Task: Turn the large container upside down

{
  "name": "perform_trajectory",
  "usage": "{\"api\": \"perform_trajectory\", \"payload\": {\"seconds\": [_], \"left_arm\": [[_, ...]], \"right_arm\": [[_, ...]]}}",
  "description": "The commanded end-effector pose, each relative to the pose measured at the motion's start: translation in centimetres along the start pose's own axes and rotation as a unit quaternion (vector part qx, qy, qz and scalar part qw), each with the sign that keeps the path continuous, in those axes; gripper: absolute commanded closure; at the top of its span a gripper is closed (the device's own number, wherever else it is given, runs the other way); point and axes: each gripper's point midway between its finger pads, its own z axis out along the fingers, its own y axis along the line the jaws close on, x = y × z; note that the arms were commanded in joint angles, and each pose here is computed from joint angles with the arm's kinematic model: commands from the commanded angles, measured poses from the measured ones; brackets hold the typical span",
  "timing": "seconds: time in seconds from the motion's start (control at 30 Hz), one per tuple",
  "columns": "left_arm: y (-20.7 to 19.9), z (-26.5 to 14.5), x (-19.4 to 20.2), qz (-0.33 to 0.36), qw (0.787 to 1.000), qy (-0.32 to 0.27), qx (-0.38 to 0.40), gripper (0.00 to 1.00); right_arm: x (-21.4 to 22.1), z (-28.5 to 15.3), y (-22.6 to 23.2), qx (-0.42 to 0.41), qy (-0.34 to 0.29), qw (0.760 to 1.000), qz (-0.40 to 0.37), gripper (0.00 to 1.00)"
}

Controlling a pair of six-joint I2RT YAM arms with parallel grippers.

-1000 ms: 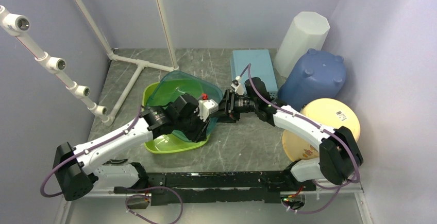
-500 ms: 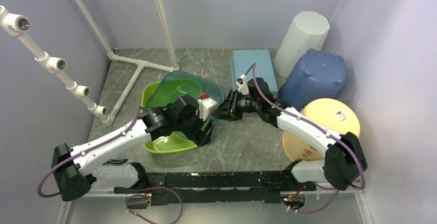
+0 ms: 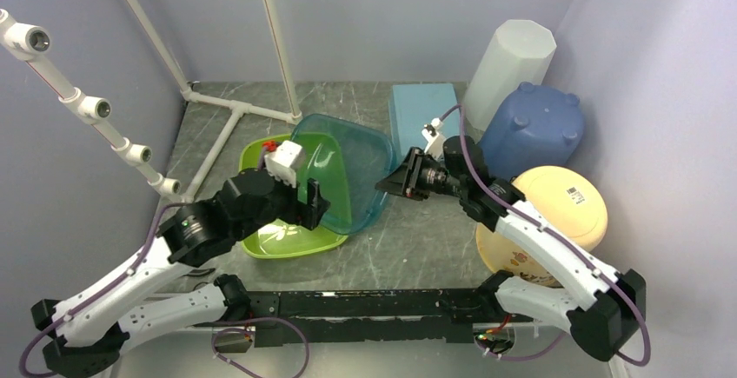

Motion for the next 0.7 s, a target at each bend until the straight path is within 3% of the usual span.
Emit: {"api": "perform_trajectory", "payload": {"seconds": [0.0,0.23,0.67], "left_arm": [[2.2,-1.7,-2.9,-0.039,0.995,-0.072,-0.062,0.09],[4.8,-2.4,-1.9,-0.07,0.986,-0.076,-0.128,0.08],[2.7,0.3,-1.8,-0.054,0.993,-0.047,-0.093,0.08]], "right_arm": [[-3.6,-3.7,5.3,-0.058,-0.088,0.989,-0.103,1.0],[-4.8,-7.8,7.6,-0.049,-0.13,0.972,-0.191,1.0],[-5.8,-12.6,9.3,-0.013,-0.158,0.945,-0.286,1.0]]}}
